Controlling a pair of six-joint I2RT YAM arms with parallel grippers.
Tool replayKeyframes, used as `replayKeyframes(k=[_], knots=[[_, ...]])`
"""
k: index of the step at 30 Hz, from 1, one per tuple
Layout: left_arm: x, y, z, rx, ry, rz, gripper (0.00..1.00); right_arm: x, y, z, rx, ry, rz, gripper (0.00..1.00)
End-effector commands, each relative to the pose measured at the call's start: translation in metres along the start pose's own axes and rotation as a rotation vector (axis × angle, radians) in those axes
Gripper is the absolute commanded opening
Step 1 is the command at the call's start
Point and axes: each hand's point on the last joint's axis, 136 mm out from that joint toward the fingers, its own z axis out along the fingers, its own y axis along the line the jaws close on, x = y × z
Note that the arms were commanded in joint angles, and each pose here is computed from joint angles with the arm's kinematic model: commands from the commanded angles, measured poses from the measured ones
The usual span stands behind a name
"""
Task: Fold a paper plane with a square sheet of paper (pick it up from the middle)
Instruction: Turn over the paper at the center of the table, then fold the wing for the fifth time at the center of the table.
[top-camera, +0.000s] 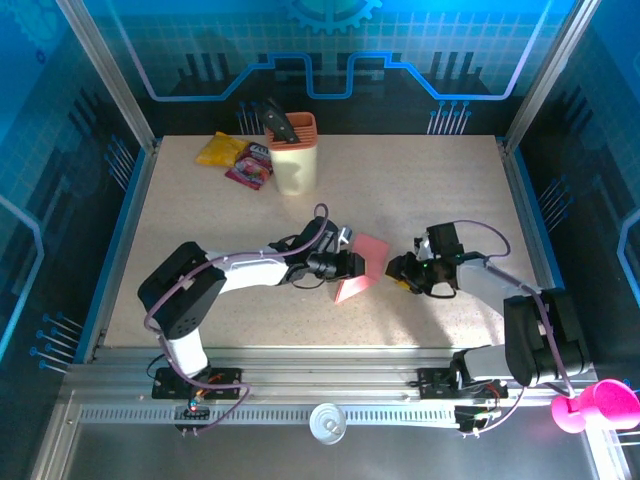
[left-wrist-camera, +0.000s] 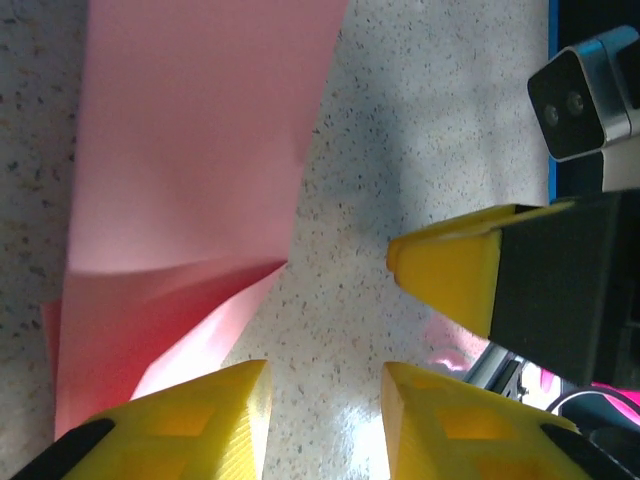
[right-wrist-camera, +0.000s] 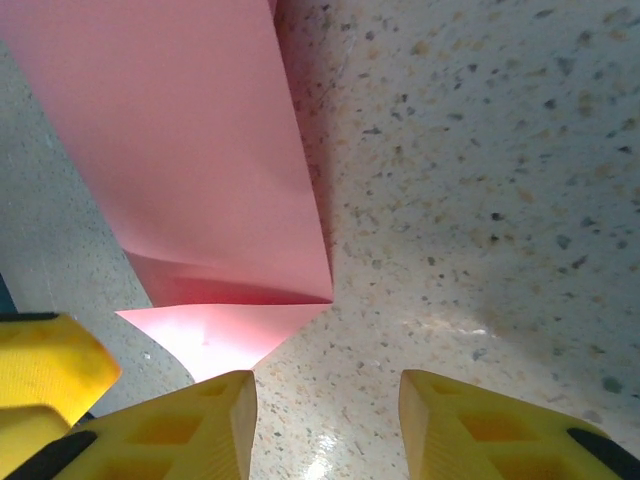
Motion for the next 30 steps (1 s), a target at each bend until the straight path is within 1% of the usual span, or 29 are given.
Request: replayKeyframes(k=[1,10,17,20,24,26,30], knots=[[-0.015,0.000,0.004,0.033,-0.014,0.009,0.35,0.009,0.007,0.008,-0.036,0.033,-0.010,0.43],[-0.022,0.034,0.009,-0.002,-0.007,-0.034,0.33,0.015,0.013,0.024,-0.030,0.064,-0.020,0.42],[-0.026,0.042,0.005,0.003,-0.023,-0.054,0.31,0.015,0.012,0.025,-0.016,0.063,-0.021,0.42],[-0.034,0.034,-0.009,0.032,-0.063,-0.051,0.31,0.015,0.011,0.023,-0.008,0.054,-0.022,0.43],[-0.036,0.009,-0.028,0.081,-0.083,-0.011,0.31,0.015,0.008,0.021,0.010,0.041,-0.018,0.43],[-0.029,0.001,-0.030,0.100,-0.071,-0.007,0.31,0.014,0.006,0.021,0.018,0.037,-0.014,0.43],[-0.010,-0.010,-0.020,0.137,-0.019,0.000,0.31,0.012,0.004,0.022,0.025,0.031,-0.004,0.43]])
